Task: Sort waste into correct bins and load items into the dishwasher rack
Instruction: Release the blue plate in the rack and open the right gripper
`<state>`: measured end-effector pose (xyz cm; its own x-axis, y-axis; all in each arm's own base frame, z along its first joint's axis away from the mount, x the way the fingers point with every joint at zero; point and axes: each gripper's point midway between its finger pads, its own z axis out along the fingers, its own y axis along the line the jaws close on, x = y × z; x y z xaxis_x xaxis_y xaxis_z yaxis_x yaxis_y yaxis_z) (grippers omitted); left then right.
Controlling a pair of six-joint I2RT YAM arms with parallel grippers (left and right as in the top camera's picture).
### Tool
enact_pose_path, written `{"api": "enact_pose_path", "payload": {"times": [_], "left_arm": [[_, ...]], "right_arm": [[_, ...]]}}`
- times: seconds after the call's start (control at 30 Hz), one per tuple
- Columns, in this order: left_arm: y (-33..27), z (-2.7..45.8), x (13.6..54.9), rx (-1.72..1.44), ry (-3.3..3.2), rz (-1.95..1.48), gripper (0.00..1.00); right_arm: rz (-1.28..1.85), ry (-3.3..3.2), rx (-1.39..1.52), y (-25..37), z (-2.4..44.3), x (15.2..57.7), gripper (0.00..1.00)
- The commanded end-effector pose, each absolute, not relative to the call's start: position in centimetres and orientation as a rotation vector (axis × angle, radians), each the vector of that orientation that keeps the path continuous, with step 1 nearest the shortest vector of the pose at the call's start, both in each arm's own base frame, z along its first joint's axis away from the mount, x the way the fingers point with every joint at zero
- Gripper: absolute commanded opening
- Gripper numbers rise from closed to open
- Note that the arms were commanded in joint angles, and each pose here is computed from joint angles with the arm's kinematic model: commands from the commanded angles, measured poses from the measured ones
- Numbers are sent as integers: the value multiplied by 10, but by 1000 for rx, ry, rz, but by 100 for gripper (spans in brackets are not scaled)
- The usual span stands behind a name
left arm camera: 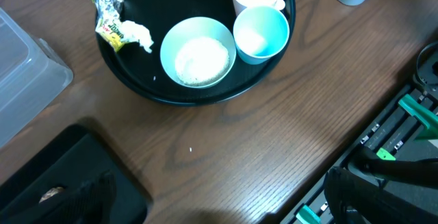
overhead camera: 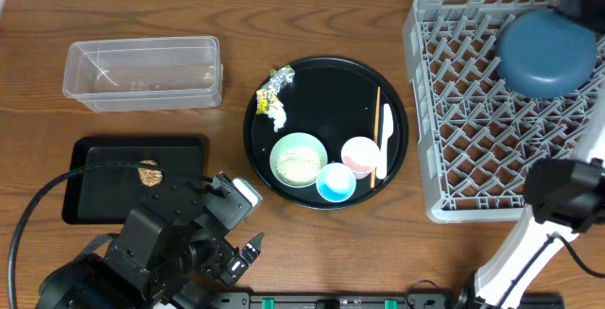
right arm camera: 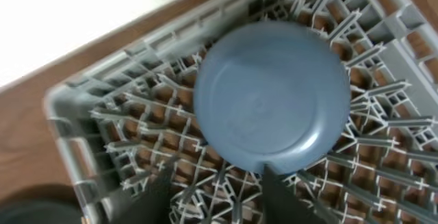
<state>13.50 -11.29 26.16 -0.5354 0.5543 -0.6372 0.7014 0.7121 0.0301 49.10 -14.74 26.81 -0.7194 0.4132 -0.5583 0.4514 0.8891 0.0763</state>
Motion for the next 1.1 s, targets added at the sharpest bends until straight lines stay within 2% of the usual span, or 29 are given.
{"api": "enact_pose_path", "payload": {"times": [0.0,0.07,0.17,0.4,0.6,0.7,0.77,0.83,1.0,1.07], "left_arm": [[-112,260,136,937,2290,-298,98],[-112,260,136,937,2290,-298,98],[-112,260,137,937,2290,-298,97],[-112,260,137,937,2290,-298,98],[-112,260,137,937,2290,-298,98],[-112,260,137,937,2290,-298,98],[-112,260,137,937,2290,-298,98],[-112,260,137,937,2290,-298,98],[-112,260,137,937,2290,-298,98],[-112,260,137,937,2290,-298,98]], "right_arm": [[-268,2506,683,-169,239,485,14],[-301,2509,716,-178,221,486,8],[-369,2493,772,-197,200,486,7],[-397,2467,814,-221,161,488,9],[-412,2497,833,-232,130,483,16],[-420,2505,858,-240,123,478,29],[-451,2497,877,-248,124,474,33],[-505,2485,899,-258,130,468,47],[-550,2458,920,-267,163,463,69],[-546,2437,923,-267,184,464,72]]}}
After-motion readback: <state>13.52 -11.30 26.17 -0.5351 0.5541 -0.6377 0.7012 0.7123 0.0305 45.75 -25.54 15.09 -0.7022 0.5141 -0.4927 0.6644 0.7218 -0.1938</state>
